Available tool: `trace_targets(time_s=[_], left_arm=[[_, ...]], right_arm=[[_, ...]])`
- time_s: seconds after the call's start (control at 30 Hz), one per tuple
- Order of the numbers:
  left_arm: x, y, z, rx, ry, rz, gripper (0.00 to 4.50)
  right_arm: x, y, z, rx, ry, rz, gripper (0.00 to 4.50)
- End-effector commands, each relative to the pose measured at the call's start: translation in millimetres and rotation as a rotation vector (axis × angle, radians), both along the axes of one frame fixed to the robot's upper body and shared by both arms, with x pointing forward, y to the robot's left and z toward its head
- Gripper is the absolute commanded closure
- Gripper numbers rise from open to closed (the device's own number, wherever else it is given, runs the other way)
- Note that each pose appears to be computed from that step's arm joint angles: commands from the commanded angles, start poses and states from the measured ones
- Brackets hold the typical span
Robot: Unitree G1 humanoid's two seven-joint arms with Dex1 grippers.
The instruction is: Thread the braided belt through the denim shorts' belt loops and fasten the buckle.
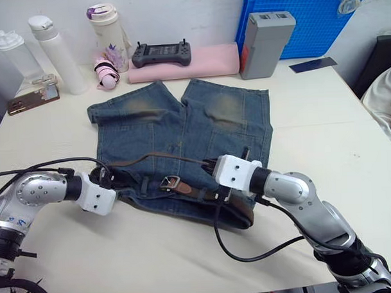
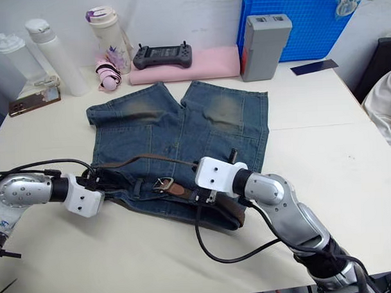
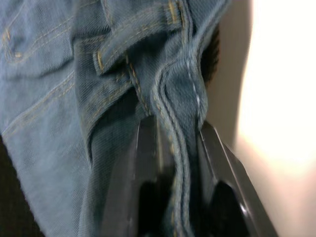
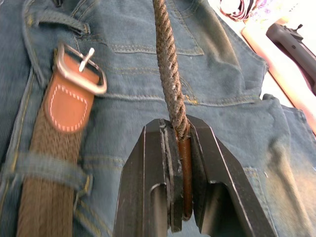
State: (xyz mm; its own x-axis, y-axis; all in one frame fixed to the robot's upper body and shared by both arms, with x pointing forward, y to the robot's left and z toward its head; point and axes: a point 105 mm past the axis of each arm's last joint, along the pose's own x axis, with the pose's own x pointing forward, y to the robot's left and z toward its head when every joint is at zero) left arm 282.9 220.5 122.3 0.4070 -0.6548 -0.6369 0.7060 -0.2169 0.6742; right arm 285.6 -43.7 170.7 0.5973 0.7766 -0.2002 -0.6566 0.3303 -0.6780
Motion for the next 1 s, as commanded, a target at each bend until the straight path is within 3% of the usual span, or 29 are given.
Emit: trace_targets(time_s=[0.03, 0.13, 0.3, 0.4, 0.5, 0.53, 0.6, 0.67, 0.8, 0.87, 1.0], left_arm=[[-15, -23, 16, -0.123, 0.075, -0.027, 2.13], [-28, -36, 41, -0.239, 0.194, 0.013, 0.87], [-43, -49, 75, -0.367, 0.366, 0.048, 0.87], [-40, -61, 101, -0.489, 0.362, 0.047, 0.87], [-25, -63, 125, -0.675, 0.377, 0.12, 0.87], [-20, -60, 128, -0.81, 0.458, 0.183, 0.87], [-22, -56, 125, -0.989, 0.642, 0.26, 0.87], [-37, -61, 114, -1.2, 0.914, 0.319, 0.87], [-78, -78, 93, -1.32, 1.257, 0.392, 0.87], [-89, -86, 81, -1.414, 1.344, 0.431, 0.87], [-73, -94, 66, -1.665, 1.344, 0.602, 0.87]], right_arm=[[-2, 4, 12, 0.014, -0.058, 0.005, 4.5], [1, 3, 12, 0.006, -0.061, -0.002, 4.5], [5, 5, 11, -0.006, -0.065, -0.002, 4.5], [5, 7, 11, -0.011, -0.072, 0.009, 4.5], [6, 9, 12, -0.021, -0.087, 0.017, 4.5], [7, 10, 13, -0.022, -0.095, 0.017, 4.5], [9, 10, 14, -0.021, -0.109, 0.015, 4.5], [10, 11, 16, -0.042, -0.152, 0.013, 4.5], [14, 13, 17, -0.068, -0.222, 0.001, 4.5], [17, 14, 18, -0.087, -0.273, -0.011, 4.5], [20, 15, 21, -0.12, -0.379, -0.024, 4.5]])
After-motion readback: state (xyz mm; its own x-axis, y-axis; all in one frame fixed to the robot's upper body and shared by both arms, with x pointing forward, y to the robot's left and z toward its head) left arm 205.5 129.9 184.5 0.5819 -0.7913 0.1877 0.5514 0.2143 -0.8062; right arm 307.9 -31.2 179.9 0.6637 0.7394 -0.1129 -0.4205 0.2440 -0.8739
